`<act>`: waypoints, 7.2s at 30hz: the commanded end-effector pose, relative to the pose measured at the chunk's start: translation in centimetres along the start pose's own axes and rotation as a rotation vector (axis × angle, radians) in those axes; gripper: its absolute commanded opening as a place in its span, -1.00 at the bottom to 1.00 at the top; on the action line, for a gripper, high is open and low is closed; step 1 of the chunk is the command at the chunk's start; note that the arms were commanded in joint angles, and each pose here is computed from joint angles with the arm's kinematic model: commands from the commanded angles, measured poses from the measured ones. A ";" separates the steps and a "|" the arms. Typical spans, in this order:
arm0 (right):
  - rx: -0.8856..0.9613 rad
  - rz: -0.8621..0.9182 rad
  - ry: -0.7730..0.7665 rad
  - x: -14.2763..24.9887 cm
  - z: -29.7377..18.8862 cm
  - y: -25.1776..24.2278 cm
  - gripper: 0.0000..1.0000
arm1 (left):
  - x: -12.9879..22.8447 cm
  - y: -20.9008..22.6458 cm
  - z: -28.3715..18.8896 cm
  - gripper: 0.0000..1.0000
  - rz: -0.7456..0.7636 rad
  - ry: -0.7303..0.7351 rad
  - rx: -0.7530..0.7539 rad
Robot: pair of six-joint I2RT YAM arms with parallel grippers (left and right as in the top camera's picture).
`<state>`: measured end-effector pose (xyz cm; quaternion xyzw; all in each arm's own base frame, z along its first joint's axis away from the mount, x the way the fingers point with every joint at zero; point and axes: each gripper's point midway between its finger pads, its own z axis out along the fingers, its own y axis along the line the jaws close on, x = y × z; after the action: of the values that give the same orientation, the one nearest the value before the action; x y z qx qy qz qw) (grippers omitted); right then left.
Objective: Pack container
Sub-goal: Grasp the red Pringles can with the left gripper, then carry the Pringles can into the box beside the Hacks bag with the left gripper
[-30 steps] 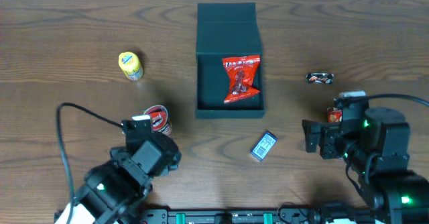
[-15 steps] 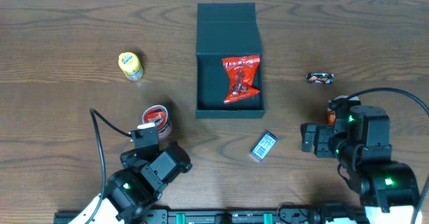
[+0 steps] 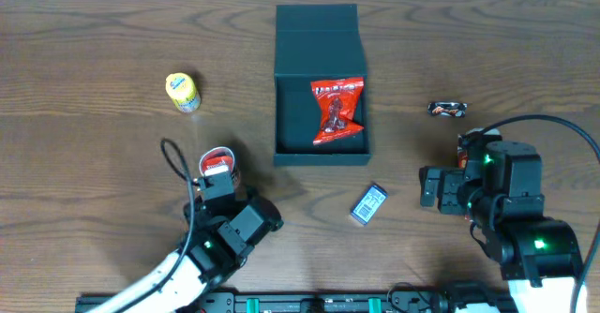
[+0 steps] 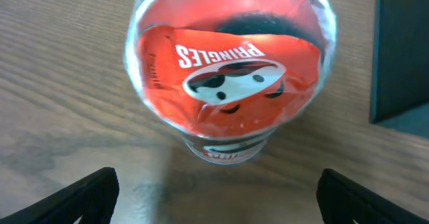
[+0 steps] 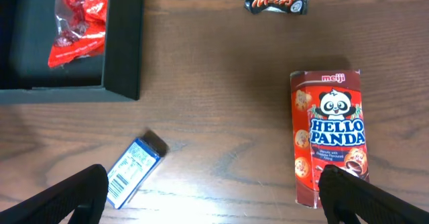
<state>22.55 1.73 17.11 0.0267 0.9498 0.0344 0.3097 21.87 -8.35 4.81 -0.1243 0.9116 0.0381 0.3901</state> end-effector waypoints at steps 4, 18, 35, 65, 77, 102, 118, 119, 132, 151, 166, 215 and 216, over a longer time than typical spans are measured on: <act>0.005 0.010 -0.005 -0.1 0.1 0.0 0.98 | -0.3 0.9 1.9 0.91 -0.012 -0.032 -0.089; 0.002 0.010 -0.028 -0.6 0.1 0.1 0.98 | -2.6 0.8 5.6 0.90 -0.095 -0.064 -0.097; 0.002 0.010 -0.028 -0.6 0.1 0.1 0.99 | -3.2 -0.8 6.9 1.00 -0.080 -0.073 -0.031; 0.002 0.009 -0.028 -0.6 0.1 0.1 0.98 | -3.0 -1.0 6.9 0.45 -0.080 -0.060 -0.017; 0.002 0.009 -0.028 -0.6 0.1 0.1 0.98 | -2.9 -1.1 6.9 0.22 -0.080 -0.056 -0.011; 0.002 0.009 -0.028 -0.6 0.1 0.1 0.98 | -2.9 -3.2 6.5 -0.69 -0.075 -0.008 0.081; 0.001 0.009 -0.031 -0.7 0.1 0.1 0.99 | -12.6 -7.7 -5.6 -0.88 0.062 0.256 0.202; 0.001 0.009 -0.031 -0.7 0.1 0.1 0.98 | -13.4 -8.8 -6.8 -0.88 0.082 0.270 0.264; 0.001 0.009 -0.027 -0.6 0.1 0.1 0.98 | -15.1 -17.8 -8.6 -0.88 0.407 0.693 0.439; 0.003 0.009 -0.020 -0.4 0.1 0.1 0.98 | -10.8 -17.4 2.8 -0.88 0.374 0.939 0.294; 0.003 0.009 -0.015 -0.3 0.1 0.0 0.98 | -7.8 -16.4 3.7 -0.88 0.352 1.065 0.198; 0.005 0.009 -0.006 -0.1 0.1 0.0 0.99 | -8.2 -16.7 3.7 0.72 0.334 1.032 0.174; 0.005 0.009 -0.008 -0.1 0.1 0.0 0.99 | -8.6 -17.1 3.8 0.77 0.334 1.011 0.189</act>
<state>22.70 1.70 17.05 0.0271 0.9490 0.0334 0.3123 33.58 -22.04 8.08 0.0515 0.9904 -0.0395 -0.1222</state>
